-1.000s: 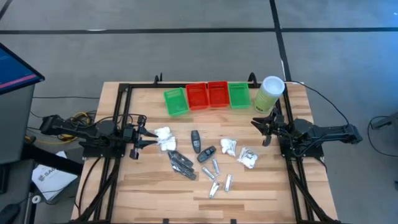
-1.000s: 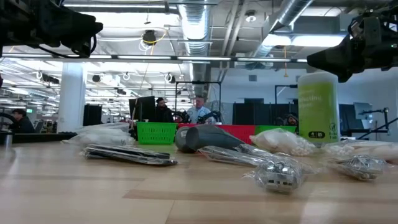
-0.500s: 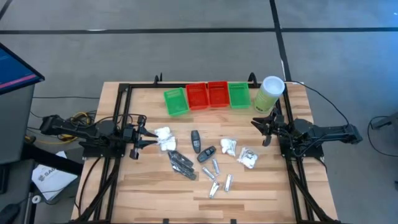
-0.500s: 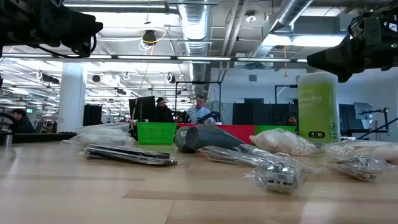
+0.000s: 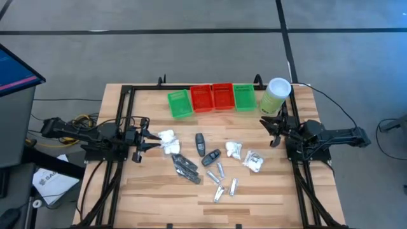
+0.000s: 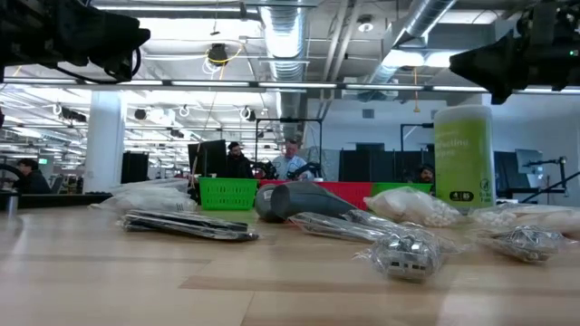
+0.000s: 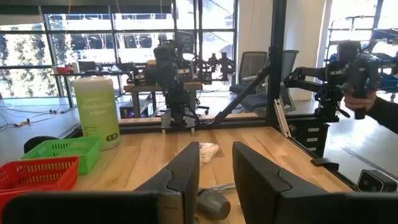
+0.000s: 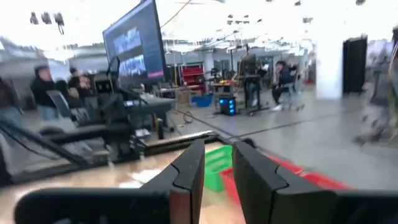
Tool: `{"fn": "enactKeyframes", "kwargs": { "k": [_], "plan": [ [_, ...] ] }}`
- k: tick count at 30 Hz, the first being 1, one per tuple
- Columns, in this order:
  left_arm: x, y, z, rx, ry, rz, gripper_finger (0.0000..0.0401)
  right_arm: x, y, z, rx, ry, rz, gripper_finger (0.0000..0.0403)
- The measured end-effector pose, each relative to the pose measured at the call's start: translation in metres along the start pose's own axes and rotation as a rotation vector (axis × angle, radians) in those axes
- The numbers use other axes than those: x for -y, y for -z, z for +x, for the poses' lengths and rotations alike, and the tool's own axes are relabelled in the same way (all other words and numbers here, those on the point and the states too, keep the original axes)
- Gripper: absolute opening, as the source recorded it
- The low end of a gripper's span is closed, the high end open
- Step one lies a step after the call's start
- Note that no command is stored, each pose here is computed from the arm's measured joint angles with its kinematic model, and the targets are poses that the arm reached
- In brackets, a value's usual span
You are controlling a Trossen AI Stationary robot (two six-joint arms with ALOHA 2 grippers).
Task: Pick & Place Travel size toiletries
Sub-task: Put the white cotton pack into the right red bin
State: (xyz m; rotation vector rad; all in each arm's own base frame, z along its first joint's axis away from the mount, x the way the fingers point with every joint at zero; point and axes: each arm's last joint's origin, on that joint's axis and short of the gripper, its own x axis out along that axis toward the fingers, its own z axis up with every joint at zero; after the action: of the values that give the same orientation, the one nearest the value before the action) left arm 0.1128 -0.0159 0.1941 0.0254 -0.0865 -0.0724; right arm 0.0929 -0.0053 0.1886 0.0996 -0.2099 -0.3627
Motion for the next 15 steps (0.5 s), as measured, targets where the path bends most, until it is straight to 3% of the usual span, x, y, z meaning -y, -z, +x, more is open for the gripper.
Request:
{"fn": "enactKeyframes", "kwargs": {
  "k": [4, 9, 15],
  "plan": [
    [0.0, 0.001, 0.001, -0.008, 0.0, -0.024, 0.0087, -0.001, 0.001, 0.002, -0.016, -0.025, 0.146, 0.0075],
    [0.0, 0.004, 0.003, -0.035, 0.001, -0.023, 0.0087, -0.007, -0.001, 0.007, -0.08, -0.124, 0.207, 0.0075],
    [0.001, 0.008, 0.008, -0.076, 0.002, -0.019, 0.0087, -0.016, 0.001, 0.027, -0.273, -0.096, 0.153, 0.0075]
  ]
}}
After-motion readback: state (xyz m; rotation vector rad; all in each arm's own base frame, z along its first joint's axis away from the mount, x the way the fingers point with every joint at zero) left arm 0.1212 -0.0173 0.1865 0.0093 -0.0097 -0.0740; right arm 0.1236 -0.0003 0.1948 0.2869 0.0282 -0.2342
